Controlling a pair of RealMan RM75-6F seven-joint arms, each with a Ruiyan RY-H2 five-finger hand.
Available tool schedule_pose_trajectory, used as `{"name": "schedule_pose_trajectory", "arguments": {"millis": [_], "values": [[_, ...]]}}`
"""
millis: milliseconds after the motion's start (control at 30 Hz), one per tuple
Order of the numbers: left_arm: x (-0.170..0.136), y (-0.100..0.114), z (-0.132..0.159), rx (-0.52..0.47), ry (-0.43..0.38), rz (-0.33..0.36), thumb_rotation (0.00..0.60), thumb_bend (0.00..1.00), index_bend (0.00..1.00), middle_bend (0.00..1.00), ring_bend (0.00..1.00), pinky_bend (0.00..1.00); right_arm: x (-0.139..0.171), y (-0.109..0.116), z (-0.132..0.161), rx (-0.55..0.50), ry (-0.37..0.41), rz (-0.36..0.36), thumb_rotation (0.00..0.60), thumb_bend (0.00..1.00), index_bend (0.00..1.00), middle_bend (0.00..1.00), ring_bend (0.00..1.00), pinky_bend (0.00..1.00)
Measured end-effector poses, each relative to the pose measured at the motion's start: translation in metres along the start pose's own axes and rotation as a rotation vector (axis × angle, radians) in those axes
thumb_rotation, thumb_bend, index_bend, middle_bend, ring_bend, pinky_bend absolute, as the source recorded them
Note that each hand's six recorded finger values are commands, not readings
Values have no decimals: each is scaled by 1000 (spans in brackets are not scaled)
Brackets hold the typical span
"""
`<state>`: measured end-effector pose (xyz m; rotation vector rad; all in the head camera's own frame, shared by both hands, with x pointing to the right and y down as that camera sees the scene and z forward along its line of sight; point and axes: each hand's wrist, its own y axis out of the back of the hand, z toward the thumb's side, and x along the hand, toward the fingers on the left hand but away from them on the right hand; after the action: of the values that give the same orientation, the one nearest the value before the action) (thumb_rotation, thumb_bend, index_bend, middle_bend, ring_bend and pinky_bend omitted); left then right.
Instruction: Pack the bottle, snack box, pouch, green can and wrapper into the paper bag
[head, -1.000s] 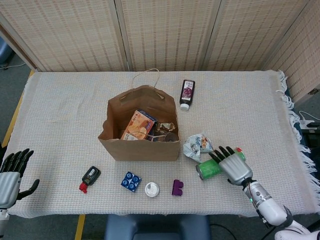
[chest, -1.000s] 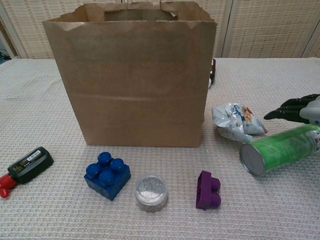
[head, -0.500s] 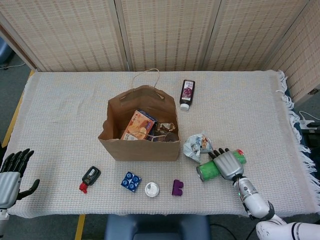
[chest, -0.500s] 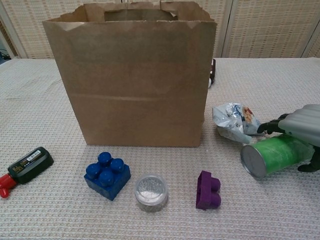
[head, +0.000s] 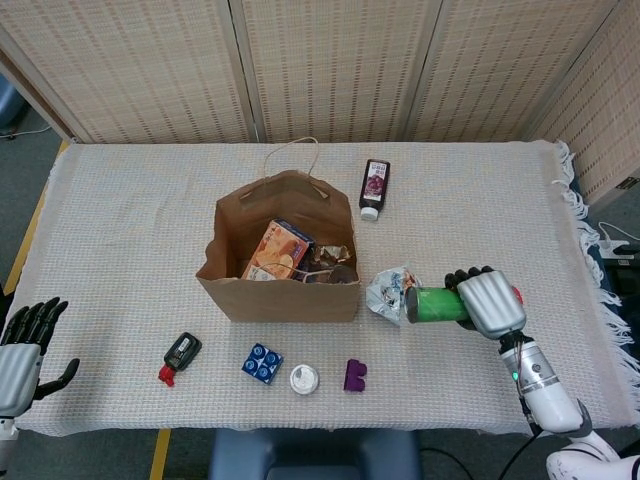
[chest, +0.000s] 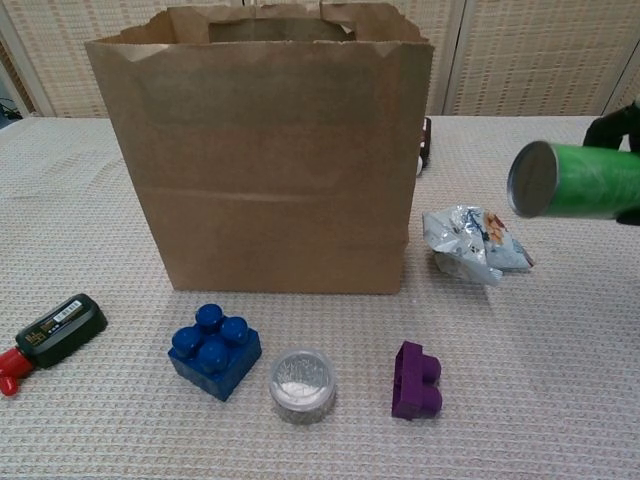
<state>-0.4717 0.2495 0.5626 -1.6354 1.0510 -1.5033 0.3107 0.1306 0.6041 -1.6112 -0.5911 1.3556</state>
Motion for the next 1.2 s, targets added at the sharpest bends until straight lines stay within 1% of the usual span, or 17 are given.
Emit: {"name": "schedule_pose_trajectory", "arguments": {"millis": [100,233,333,400,500,633,833,933,1067,1200], "values": [[0,0,0,4,1,1,600,330,0,0,0,0,-1,25,-9,-90,-42,-99,600,267,684,622,644,756],[0,0,1,7,3,3,600,330,0,0,0,0,-5,61,-19,-205,-103,-259,600,267,684,623,644,756],[0,0,1,7,7,5,600,330,0,0,0,0,-10,81,-17,-291,-143,-358,600,267,684,625,644,756],[1,0,1,7,7,5,600,330,0,0,0,0,-15,91,-10,-339,-151,-409,600,267,684,625,642,756],[1,0,1,6,8,5,600,329,0,0,0,0,-27,107,7,-399,-141,-485,600,267,684,625,638,754],[1,0,1,0,8,5,600,329,0,0,0,0,-43,134,44,-469,-94,-579,600,266,684,625,636,752],[1,0,0,-7,6,4,600,328,0,0,0,0,-58,178,98,-545,-16,-697,600,267,683,625,635,752],[1,0,0,-11,3,2,600,330,0,0,0,0,-62,192,120,-585,9,-734,600,267,683,625,630,750],[0,0,0,-15,1,2,600,330,0,0,0,0,-66,200,145,-626,36,-761,600,266,676,625,622,745],[0,0,0,-15,1,3,600,330,0,0,0,0,-71,201,161,-645,49,-777,600,266,668,625,611,739]]}}
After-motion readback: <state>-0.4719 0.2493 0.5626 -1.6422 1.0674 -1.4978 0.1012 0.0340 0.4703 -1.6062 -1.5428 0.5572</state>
